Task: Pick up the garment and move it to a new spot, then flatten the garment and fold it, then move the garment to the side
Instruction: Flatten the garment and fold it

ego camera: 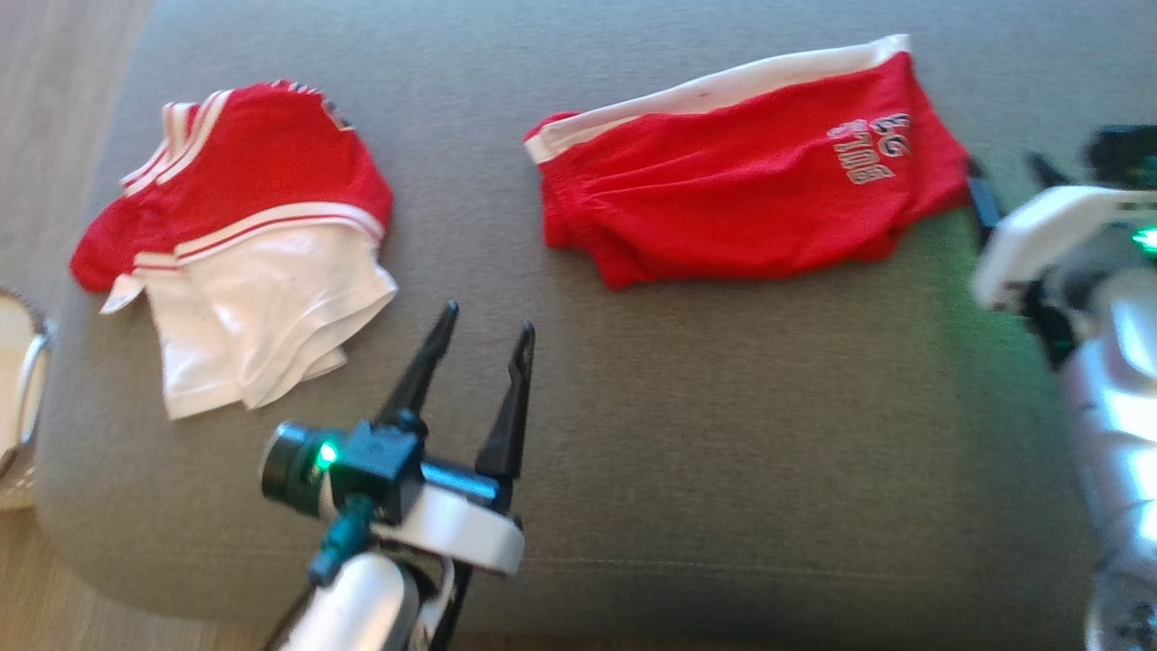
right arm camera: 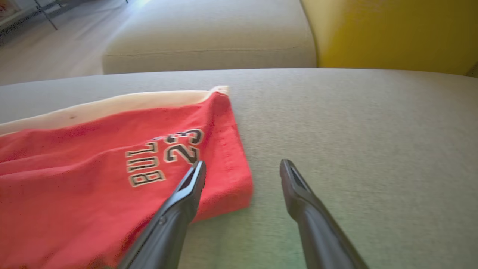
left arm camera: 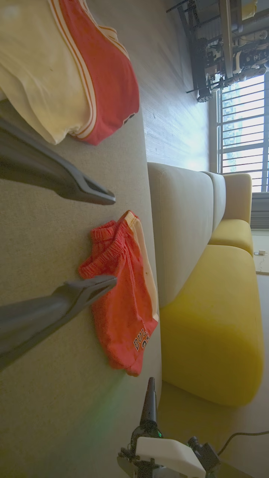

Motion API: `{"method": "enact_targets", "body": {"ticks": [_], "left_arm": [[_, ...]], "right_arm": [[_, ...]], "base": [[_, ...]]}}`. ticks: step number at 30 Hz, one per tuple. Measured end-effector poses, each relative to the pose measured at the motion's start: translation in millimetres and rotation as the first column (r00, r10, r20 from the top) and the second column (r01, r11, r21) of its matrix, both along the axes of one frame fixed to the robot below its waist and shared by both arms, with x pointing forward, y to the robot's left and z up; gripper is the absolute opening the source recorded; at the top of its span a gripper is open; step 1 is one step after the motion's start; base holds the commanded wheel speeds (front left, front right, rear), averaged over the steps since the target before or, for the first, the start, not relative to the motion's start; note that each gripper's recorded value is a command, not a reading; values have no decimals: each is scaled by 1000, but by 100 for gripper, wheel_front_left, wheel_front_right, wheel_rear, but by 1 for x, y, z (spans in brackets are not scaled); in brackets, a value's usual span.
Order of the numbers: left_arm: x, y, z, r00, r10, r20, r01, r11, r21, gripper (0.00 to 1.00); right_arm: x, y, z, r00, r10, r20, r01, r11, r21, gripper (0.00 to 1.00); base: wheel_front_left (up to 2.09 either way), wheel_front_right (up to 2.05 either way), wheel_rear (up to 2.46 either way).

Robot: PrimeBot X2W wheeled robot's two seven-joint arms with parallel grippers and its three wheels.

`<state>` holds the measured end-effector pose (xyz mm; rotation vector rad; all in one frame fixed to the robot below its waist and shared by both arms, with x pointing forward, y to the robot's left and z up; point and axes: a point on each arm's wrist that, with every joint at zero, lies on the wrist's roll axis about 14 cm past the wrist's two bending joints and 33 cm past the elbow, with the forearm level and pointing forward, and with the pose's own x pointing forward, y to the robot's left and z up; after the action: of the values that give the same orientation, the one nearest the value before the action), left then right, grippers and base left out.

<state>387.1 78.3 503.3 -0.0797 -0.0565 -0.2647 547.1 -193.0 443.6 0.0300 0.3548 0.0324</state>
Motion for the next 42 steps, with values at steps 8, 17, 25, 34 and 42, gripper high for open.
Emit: {"method": "enact_targets", "body": {"ticks": [8,17,25,34,42], "left_arm": [[-16,7,-12,998,37,-42,-36,999,5,100],[-11,20,-17,996,76,-51,-74,997,26,100],[-2,26,-20,995,86,-49,-84,995,46,100],[2,23,-12,997,79,-17,-79,996,42,100],[5,5,-6,999,34,1,-34,999,15,100]], "right_arm": [[9,-5,-28,993,-12,-119,9,1000,-25,100],[25,9,-57,976,-3,-217,-4,999,-32,100],[32,10,-63,969,-24,-245,13,999,-44,22],[21,11,-52,976,-37,-213,31,999,-31,0],[6,-31,-19,988,-78,-130,61,990,-128,0]], "base": [[0,0,0],[0,0,0],[0,0,0],[0,0,0],[0,0,0]]}}
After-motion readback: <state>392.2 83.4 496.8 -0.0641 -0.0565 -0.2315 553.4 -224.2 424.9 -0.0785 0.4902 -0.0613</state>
